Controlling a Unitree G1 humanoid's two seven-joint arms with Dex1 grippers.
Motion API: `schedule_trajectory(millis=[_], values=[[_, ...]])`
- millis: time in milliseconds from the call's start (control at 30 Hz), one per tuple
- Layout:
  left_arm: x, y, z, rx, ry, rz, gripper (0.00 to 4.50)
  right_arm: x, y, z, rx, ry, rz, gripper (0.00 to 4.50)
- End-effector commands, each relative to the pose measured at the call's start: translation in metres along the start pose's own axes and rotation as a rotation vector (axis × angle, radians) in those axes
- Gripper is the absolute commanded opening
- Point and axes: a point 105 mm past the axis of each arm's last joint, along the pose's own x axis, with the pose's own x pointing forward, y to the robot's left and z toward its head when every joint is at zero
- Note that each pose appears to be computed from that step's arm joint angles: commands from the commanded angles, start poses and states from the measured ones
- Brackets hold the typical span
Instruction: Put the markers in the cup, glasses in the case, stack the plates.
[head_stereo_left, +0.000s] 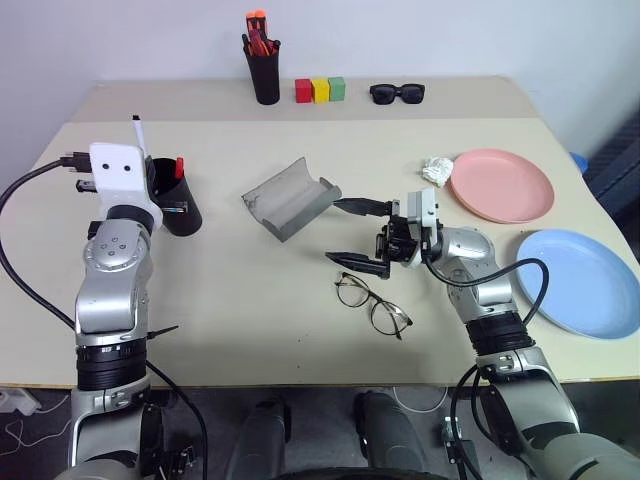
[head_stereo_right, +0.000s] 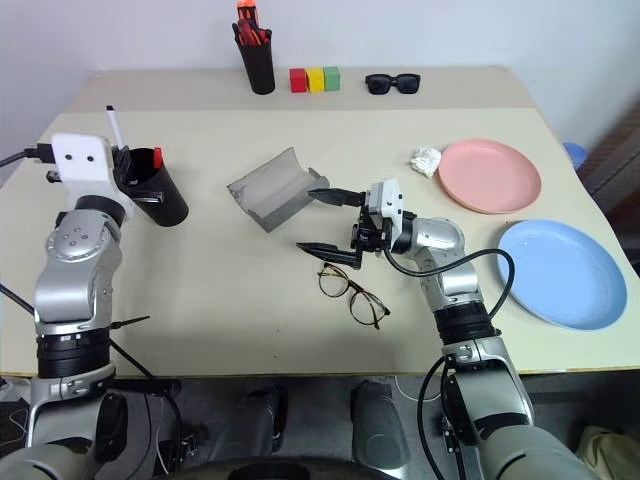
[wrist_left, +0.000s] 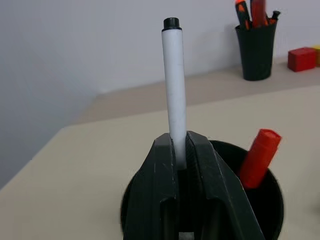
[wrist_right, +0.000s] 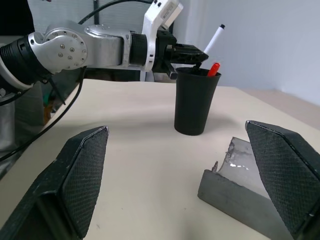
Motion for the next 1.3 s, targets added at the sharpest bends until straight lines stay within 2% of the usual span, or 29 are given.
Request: schedule_trajectory(millis=[33, 100, 200, 333, 467, 600, 700, 800, 900, 1000, 1100, 1233, 1300], values=[[0.002, 0.0, 0.011, 0.004, -0.055, 0.007, 0.04, -0.002, -0.003, 0.012, -0.054, -0.027, -0.014, 4.5], [0.002, -0.001, 0.009, 0.003, -0.051, 0.004, 0.04, -0.003, -0.002, 0.012, -0.054, -0.026, -0.02, 4.5], [0.002, -0.002, 0.007, 0.005, -0.045, -0.002, 1.15, -0.005, -0.003, 0.012, -0.054, -0.028, -0.041, 4.5], [0.002, -0.003, 0.008, -0.006, -0.05, -0.006, 3.14, -0.006, -0.005, 0.013, -0.055, -0.035, -0.062, 4.5], [0.001, -0.004, 0.02, -0.018, -0.103, -0.021, 3.14, -0.007, -0.009, 0.015, -0.056, -0.051, -0.098, 4.5], [0.001, -0.008, 0.058, -0.059, -0.221, -0.061, 3.14, -0.014, -0.02, 0.019, -0.074, -0.052, -0.203, 4.5], [0.003, -0.024, 0.086, -0.111, -0.262, -0.175, 3.14, -0.025, -0.025, 0.016, -0.087, 0.005, -0.279, 4.5], [0.004, -0.046, 0.097, -0.139, -0.214, -0.32, 3.14, -0.037, -0.023, 0.014, -0.08, 0.054, -0.33, 4.5], [0.0, -0.076, 0.096, -0.133, -0.117, -0.537, 3.14, -0.05, -0.019, 0.014, -0.068, 0.098, -0.361, 4.5], [-0.01, -0.118, 0.067, 0.018, 0.133, -0.827, 3.14, -0.071, -0.011, 0.016, -0.076, 0.144, -0.421, 4.5], [-0.015, -0.139, 0.059, 0.047, 0.206, -0.946, 3.14, -0.084, -0.008, 0.02, -0.095, 0.164, -0.484, 4.5], [-0.013, -0.155, 0.025, 0.121, 0.404, -0.969, 3.14, -0.093, -0.008, 0.025, -0.128, 0.176, -0.545, 4.5], [-0.014, -0.163, 0.016, 0.145, 0.452, -0.977, 3.14, -0.096, -0.008, 0.028, -0.135, 0.173, -0.566, 4.5]])
